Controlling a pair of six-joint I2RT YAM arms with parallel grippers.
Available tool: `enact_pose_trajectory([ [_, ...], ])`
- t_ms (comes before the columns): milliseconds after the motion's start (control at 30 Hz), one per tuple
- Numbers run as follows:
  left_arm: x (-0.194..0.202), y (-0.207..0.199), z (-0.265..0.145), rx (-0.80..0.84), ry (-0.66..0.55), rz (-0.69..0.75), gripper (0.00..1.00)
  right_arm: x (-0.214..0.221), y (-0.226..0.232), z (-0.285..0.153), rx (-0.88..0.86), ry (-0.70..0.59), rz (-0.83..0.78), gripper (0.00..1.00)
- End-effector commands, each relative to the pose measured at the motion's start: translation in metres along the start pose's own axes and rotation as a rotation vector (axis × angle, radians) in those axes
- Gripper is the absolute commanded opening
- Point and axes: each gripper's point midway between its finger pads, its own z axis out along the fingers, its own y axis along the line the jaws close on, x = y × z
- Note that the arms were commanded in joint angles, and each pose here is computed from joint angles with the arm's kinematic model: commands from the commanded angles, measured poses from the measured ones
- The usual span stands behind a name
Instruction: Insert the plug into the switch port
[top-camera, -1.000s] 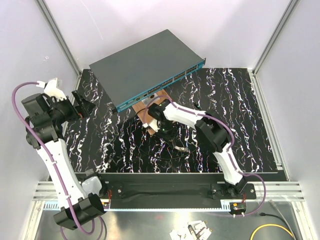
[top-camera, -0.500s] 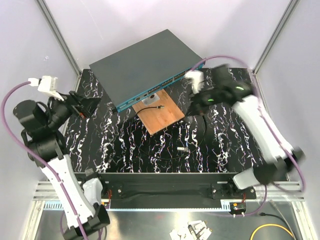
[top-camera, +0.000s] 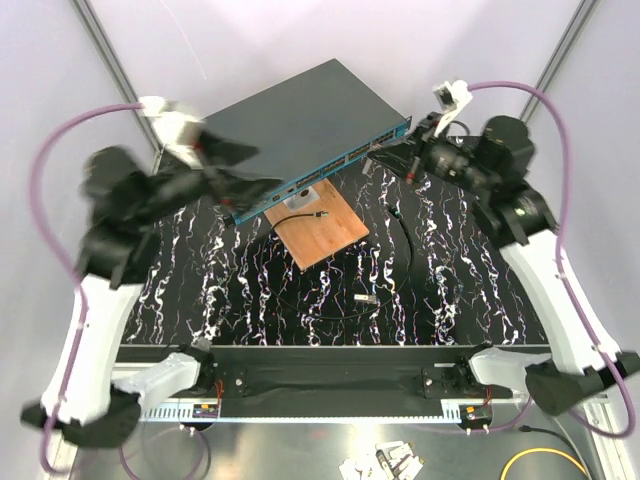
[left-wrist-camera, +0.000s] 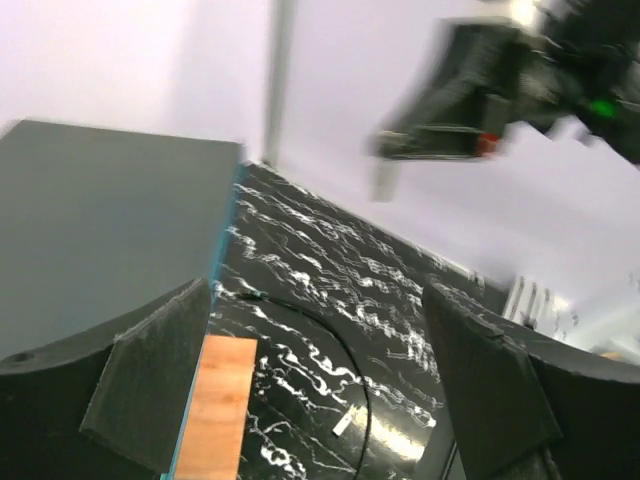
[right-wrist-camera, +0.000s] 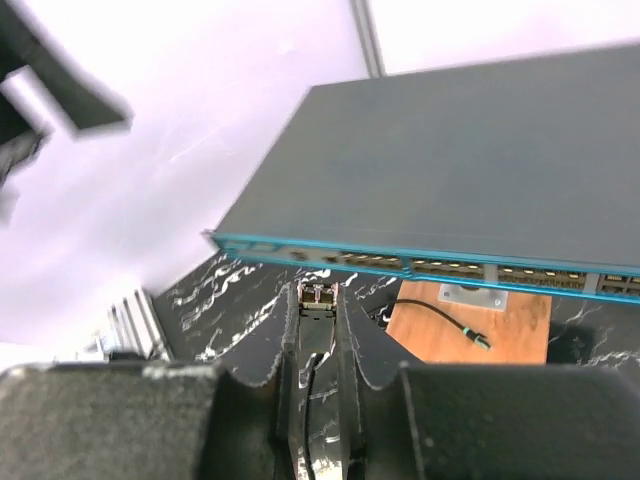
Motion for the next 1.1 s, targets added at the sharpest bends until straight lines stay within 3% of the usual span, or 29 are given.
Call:
enact_pose_trajectory([
  [0,0.022,0.009,0.043,-0.068,0.066,0.176,0.91,-0.025,-0.016,0.024,0.034,-0.146,0.059,0.0],
  [133,0.055,-0.011,0.09,-0.036,0.128,0.195,0.89,-0.029,-0.02,0.031,0.034,-0.169,0.099,0.0],
  [367,0.064,-0.027,0.128,-0.094,0.098,0.256,0.85,-0.031,-0.004,0.028,-0.048,-0.214,0.15,0.0],
  [933,0.054,-0.025,0.147,-0.159,0.059,0.242,0.57,0.001,0.022,0.02,-0.145,-0.131,0.22,0.0],
  [1067,0.057,-0.025,0.148,-0.154,0.065,0.256,0.41,0.003,0.023,0.019,-0.148,-0.129,0.223,0.0],
])
